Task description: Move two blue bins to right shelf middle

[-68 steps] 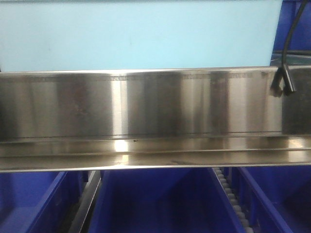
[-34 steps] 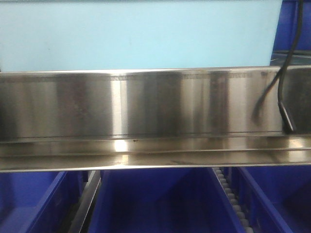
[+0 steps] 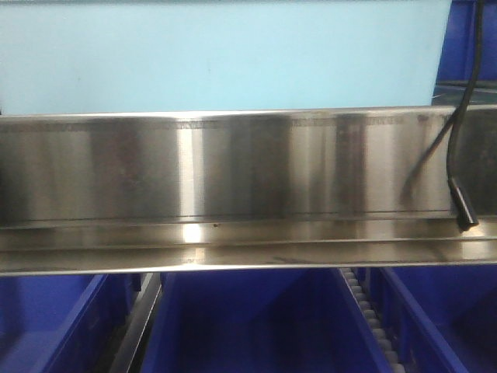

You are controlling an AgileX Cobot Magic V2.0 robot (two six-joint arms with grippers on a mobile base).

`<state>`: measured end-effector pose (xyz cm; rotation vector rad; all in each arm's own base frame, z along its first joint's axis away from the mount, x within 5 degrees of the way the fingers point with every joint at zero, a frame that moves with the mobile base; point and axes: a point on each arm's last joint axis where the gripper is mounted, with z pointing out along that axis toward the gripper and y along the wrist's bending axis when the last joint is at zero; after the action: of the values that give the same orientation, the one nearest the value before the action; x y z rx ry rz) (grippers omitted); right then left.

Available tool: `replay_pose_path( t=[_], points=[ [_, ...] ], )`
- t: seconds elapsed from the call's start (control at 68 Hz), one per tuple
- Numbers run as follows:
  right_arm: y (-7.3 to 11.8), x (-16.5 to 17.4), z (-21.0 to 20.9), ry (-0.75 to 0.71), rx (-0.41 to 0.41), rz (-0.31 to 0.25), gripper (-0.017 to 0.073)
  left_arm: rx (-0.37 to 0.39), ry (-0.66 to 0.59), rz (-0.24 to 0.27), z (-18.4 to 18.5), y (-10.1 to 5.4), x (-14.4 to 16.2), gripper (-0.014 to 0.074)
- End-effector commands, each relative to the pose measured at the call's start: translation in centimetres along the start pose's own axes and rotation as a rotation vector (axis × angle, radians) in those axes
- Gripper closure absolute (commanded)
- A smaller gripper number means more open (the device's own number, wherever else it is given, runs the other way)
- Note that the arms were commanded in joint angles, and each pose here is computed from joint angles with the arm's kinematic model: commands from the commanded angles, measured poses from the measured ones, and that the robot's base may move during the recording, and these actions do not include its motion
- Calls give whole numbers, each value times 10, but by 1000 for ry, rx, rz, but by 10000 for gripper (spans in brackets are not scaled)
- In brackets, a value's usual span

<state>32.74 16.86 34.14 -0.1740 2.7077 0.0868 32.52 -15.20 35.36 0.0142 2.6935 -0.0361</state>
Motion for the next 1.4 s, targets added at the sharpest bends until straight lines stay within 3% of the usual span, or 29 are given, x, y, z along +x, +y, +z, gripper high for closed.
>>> replay_pose_path(
  t=[0.0, 0.147, 0.235, 0.397, 0.515, 0.883, 1.383],
  points=[
    [0, 0, -1, -12, 0, -1, 357, 10, -8, 4, -3, -2, -1, 353],
    [0, 0, -1, -12, 0, -1, 391, 19, -1, 0, -2, -3, 0, 357],
    [-1, 0, -1, -10, 1, -1, 498, 16, 6, 2, 1, -3, 0, 396],
    [-1, 0, -1, -6, 3, -1, 726, 11, 39, 5, 10, -5, 4, 587],
    [-1, 0, -1, -5, 10, -4, 725, 11, 41, 6, 11, -5, 4, 707],
    [-2, -6, -17, -51, 11, -4, 725, 15, -3, 4, -2, -2, 0, 704],
    [-16, -10, -107, -354, -5, 16, 725, 42, -327, -9, -104, 15, -12, 704]
  ],
)
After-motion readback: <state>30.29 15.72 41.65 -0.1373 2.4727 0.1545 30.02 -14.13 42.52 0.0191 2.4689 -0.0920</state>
